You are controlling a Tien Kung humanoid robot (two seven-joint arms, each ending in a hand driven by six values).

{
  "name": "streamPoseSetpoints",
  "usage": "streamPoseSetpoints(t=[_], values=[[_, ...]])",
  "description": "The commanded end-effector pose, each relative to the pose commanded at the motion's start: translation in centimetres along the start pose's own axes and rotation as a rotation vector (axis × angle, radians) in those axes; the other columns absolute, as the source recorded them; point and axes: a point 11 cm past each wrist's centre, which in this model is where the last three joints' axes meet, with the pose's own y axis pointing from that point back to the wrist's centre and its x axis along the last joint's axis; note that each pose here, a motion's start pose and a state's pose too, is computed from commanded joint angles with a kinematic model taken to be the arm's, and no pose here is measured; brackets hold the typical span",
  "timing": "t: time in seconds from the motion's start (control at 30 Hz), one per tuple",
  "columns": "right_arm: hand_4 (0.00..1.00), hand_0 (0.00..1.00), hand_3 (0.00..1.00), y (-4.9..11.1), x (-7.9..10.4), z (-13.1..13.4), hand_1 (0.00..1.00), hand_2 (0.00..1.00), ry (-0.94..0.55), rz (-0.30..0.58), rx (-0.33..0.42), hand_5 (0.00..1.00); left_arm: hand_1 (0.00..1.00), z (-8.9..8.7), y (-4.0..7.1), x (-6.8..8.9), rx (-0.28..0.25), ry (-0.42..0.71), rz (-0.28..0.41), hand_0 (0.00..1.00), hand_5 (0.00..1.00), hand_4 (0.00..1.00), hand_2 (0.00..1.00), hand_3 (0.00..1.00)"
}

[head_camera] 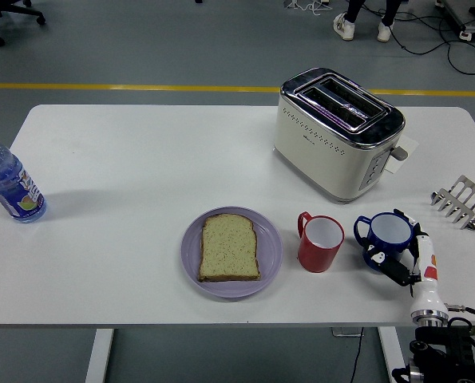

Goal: Pick up the cup,pour liquid into bread,place the cup on the desk

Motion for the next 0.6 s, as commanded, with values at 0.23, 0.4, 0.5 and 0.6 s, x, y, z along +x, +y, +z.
streamPoseSetpoints(t=[0.23,0.4,0.5,0.6], values=[[0.857,0.746,0.862,-0.08,0.13,-0.1,0.618,0.778,0.01,-0.001,0.005,0.021,0.646,0.01,0.0,0.0,0.0,-0.001,0.0,0.635,0.835,0.324,0.657,0.553],[0.886,0.86,0.92,-0.17,0.26,-0.08,0.695,0.835,0.024,-0.002,0.008,0.038,0.646,0.01,0.0,0.0,0.0,0.0,0.0,0.636,0.834,0.324,0.657,0.553],[0.886,0.86,0.92,-0.18,0.43,0.02,0.695,0.835,0.03,0.002,0.007,0.038,0.646,0.08,0.0,0.0,-0.001,0.001,0.0,0.636,0.834,0.324,0.657,0.553],[0.965,0.882,0.946,-0.23,0.56,0.08,0.717,0.87,0.029,0.008,0.004,0.179,0.646,0.08,0.0,0.02,-0.001,0.002,0.0,0.635,0.833,0.323,0.657,0.553]])
